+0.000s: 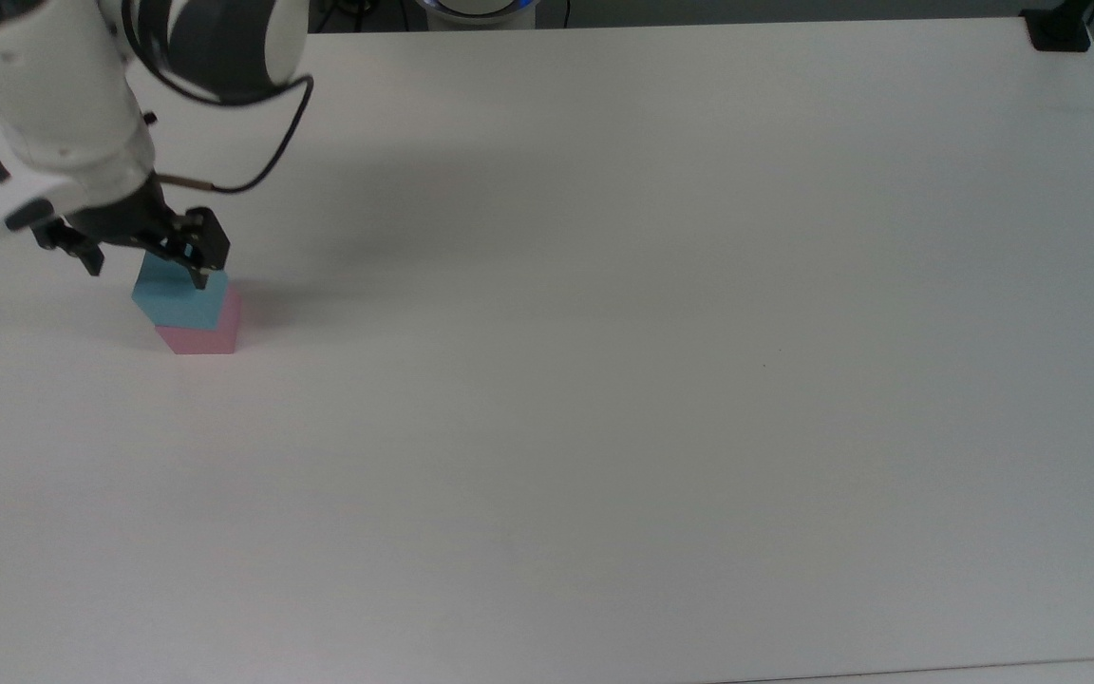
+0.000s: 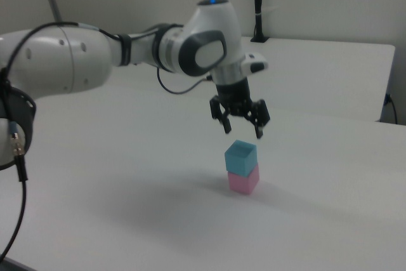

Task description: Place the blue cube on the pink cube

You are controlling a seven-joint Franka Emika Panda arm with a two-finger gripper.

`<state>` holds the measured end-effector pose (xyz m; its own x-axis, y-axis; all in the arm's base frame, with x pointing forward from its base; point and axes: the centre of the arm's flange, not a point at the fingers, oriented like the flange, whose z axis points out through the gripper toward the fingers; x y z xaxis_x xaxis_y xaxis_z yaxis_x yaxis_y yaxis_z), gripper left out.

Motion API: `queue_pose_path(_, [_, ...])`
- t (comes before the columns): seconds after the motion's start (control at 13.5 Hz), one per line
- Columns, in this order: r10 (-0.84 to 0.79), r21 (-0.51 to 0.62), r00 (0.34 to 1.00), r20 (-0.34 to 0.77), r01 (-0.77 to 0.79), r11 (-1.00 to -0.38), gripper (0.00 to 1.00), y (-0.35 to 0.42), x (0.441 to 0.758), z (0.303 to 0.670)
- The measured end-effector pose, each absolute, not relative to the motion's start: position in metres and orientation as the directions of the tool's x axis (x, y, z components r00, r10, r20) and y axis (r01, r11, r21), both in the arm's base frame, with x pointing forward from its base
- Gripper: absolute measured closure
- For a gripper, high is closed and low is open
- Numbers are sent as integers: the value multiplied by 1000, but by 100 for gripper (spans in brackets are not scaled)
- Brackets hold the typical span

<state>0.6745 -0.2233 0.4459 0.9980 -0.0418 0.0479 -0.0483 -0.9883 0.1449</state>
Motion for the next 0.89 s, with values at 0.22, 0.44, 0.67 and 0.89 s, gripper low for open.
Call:
queue_pose_path(0.22, [-24, 119, 998, 62, -31, -992, 0, -200, 656, 511])
queue_pose_path(0.44, [-59, 86, 992, 114, -69, -994, 0, -141, 644, 568])
queue_pose_path(0.67, [-90, 71, 994, 59, -95, -993, 0, -54, 628, 591])
queue_pose_path(0.89, [-85, 66, 995, 45, -88, -994, 0, -11, 600, 613])
